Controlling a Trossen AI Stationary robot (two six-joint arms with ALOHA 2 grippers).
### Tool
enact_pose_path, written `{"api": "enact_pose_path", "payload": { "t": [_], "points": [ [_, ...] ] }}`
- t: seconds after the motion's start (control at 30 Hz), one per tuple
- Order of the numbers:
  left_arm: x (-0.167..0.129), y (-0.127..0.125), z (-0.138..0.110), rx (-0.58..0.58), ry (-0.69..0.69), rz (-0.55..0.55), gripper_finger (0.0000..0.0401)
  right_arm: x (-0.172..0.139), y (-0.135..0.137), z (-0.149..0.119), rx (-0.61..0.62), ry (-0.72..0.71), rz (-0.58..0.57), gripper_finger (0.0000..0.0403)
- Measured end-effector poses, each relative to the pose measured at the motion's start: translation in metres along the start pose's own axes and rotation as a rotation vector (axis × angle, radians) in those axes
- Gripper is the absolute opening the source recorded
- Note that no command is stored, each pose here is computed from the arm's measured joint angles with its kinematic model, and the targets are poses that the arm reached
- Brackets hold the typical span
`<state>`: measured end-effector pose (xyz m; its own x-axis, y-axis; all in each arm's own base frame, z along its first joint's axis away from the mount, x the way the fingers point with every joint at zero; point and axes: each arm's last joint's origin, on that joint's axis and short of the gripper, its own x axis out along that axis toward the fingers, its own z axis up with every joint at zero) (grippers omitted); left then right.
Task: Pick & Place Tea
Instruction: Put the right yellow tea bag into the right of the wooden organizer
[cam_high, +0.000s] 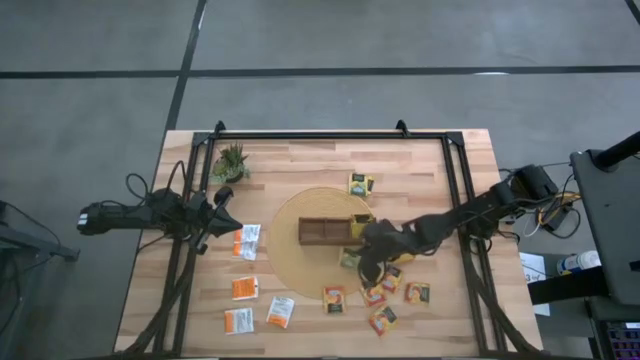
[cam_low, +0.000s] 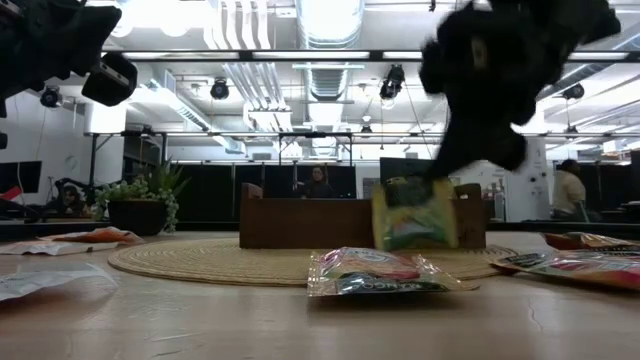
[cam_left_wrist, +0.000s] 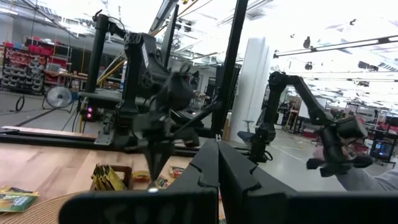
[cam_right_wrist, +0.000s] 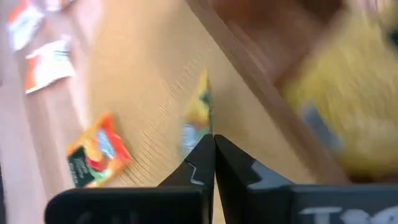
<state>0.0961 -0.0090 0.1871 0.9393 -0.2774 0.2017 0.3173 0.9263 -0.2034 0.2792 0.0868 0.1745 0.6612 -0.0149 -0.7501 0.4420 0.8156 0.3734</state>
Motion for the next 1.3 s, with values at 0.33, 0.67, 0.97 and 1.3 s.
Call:
{"api": "enact_pose_path", "payload": {
  "t": [0.33,0.67,0.97,1.3],
  "points": [
    [0.000,0.000,0.000,0.000,-0.001,-0.001,0.0000,-0.027,0.036,0.010,-0.475,-0.168,-0.230,0.0008],
    [0.000,0.000,0.000,0.000,-0.001,0.000,0.0000,-0.035,0.029,0.005,-0.619,-0.128,-0.415,0.0008],
    [0.000,0.000,0.000,0.000,-0.001,0.000,0.0000,-0.036,0.022,0.003,-0.717,-0.136,-0.491,0.0008],
    [0.000,0.000,0.000,0.000,-0.001,0.000,0.0000,-0.036,0.015,0.000,-0.713,-0.167,-0.560,0.0008]
  ]
}}
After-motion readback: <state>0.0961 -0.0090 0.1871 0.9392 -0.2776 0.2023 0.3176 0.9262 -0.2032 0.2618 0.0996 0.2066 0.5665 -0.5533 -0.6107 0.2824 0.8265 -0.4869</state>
